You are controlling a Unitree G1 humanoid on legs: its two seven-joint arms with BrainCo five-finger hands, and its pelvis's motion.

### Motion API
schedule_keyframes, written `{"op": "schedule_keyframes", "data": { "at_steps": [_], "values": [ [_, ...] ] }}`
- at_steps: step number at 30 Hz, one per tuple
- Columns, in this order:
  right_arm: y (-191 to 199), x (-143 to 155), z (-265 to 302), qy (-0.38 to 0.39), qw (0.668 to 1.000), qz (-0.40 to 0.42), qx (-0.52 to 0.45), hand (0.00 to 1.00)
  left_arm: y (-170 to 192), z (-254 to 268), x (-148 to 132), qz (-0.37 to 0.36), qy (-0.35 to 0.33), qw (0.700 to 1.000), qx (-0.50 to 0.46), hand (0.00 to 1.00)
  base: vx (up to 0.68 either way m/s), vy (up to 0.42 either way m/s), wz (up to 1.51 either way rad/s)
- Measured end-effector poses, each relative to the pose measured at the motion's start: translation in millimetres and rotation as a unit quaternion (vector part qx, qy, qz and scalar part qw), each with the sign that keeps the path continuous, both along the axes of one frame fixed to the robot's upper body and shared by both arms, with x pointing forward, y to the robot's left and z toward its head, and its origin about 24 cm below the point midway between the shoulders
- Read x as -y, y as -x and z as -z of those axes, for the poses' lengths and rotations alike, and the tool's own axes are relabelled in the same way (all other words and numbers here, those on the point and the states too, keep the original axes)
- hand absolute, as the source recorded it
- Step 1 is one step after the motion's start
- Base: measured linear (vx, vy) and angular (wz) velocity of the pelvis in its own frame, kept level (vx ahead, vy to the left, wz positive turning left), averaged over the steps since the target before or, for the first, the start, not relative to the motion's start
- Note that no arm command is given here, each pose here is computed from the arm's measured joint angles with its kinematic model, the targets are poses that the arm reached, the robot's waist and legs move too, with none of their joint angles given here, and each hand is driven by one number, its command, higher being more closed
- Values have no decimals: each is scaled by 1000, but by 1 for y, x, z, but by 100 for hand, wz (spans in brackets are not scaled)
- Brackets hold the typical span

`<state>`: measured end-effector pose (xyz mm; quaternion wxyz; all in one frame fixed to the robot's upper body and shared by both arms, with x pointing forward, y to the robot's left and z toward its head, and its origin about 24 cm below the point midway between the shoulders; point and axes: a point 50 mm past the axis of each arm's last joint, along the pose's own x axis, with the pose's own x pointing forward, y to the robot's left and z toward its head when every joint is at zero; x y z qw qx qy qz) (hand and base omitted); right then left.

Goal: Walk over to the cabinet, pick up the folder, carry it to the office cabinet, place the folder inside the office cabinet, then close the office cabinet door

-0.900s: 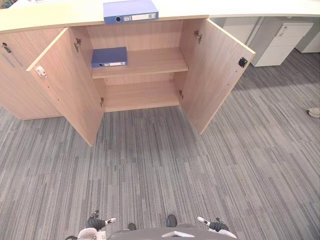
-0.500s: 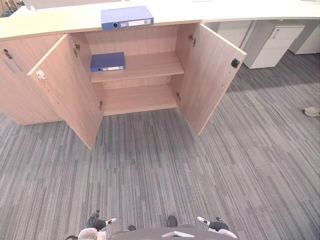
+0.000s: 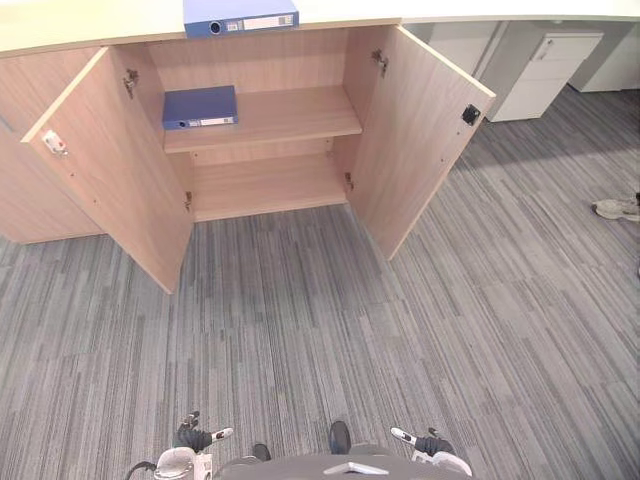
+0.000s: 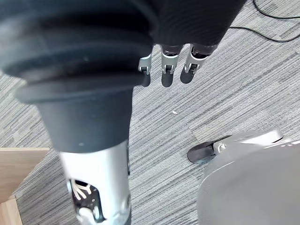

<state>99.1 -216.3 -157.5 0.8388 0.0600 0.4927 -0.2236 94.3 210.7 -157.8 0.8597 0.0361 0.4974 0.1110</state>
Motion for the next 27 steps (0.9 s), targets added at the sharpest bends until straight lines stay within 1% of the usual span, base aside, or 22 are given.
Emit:
{"op": "schedule_keyframes", "data": {
  "at_steps": [3,6,10,16,17,19,21,25,27],
  "values": [
    [-12,-5,-2,-6,1000,-1,15,0,-10,-2,4,4,5,1000,13,0,33,14,-27],
    [-24,-11,-5,-13,999,-3,32,0,-15,-2,13,23,11,1000,18,0,68,52,-24],
    [-37,-11,-11,-10,998,-7,58,0,-20,-4,12,25,9,999,23,0,122,72,5],
    [-43,-10,-13,-9,998,-8,68,0,-16,-2,13,20,12,1000,17,0,260,-79,42],
    [-42,-8,-13,-7,998,-4,67,0,-15,-1,13,16,13,1000,16,0,372,-208,49],
    [-47,4,-17,10,997,-10,72,0,-18,0,32,0,40,999,27,0,434,-273,34],
    [-45,10,-17,12,997,8,72,0,-20,-1,37,-8,49,998,33,0,369,-270,41],
    [-28,10,-13,12,998,16,54,0,-23,-5,25,-73,49,995,55,0,346,-199,24],
    [-24,11,-12,14,998,19,52,0,-26,-7,24,-82,50,993,66,0,263,-70,-10]
  ]
}}
